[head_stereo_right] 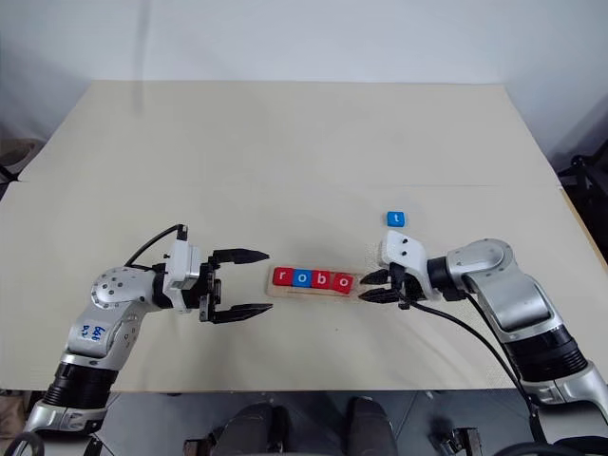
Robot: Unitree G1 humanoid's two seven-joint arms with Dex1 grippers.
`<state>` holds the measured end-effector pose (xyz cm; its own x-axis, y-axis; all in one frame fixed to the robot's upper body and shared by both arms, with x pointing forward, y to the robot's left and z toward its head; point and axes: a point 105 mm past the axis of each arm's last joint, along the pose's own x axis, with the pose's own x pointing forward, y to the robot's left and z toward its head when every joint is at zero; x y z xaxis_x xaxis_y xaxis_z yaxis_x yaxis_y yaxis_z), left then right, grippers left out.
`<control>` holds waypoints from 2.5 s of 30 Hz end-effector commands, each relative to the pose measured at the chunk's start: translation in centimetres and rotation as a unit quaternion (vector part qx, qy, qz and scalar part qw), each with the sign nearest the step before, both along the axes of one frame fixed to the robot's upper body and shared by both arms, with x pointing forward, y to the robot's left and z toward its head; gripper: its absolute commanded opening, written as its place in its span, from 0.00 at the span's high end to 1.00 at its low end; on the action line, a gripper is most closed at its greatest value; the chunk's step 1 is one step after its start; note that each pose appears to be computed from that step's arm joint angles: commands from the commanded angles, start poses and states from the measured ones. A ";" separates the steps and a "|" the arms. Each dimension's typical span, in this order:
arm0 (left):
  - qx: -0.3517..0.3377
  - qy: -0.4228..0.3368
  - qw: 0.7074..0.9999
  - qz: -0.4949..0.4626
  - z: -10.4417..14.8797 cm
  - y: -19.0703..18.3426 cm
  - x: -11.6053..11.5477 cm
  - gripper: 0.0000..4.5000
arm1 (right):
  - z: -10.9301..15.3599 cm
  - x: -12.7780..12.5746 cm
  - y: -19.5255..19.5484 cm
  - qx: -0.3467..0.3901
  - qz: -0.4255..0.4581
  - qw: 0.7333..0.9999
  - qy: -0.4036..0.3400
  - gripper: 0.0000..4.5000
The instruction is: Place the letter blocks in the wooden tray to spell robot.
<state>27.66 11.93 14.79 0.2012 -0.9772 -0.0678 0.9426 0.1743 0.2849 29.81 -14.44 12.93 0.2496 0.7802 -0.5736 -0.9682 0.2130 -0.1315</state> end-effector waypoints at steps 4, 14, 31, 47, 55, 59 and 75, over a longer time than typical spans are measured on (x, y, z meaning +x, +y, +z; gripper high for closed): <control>-0.001 -0.017 1.000 -0.006 0.6 -0.2 -0.3 0.00 | 0.3 1.3 0.8 0.003 -0.020 0.999 -0.027 0.99; -0.002 -0.021 1.000 0.001 0.8 -0.1 -0.1 0.00 | 0.1 2.4 1.9 0.003 -0.022 0.999 -0.034 0.99; -0.005 -0.018 1.000 0.003 0.7 -0.3 -0.2 0.00 | 2.5 1.8 0.2 0.020 -0.037 0.998 -0.055 0.99; -0.015 -0.005 1.000 0.012 0.2 0.0 1.1 0.00 | 2.1 -4.7 -13.1 0.151 -0.355 0.892 -0.235 0.04; -0.012 -0.009 1.000 -0.001 0.4 -0.2 1.6 0.00 | 1.2 -4.9 -12.8 0.184 -0.366 0.889 -0.203 0.01; -0.011 -0.015 1.000 -0.003 0.5 -0.3 1.7 0.00 | 0.9 -3.0 -11.2 0.193 -0.364 0.898 -0.154 0.01; -0.026 -0.023 0.999 0.026 0.6 -0.3 1.3 0.00 | 1.3 9.9 -6.5 0.159 -0.489 0.854 -0.085 0.01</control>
<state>29.44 11.88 14.55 0.2627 -0.9646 -0.0230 0.9287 0.2463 0.2773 39.19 -20.42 13.59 0.9101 0.3062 -0.2791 -0.3229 0.9463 -0.0146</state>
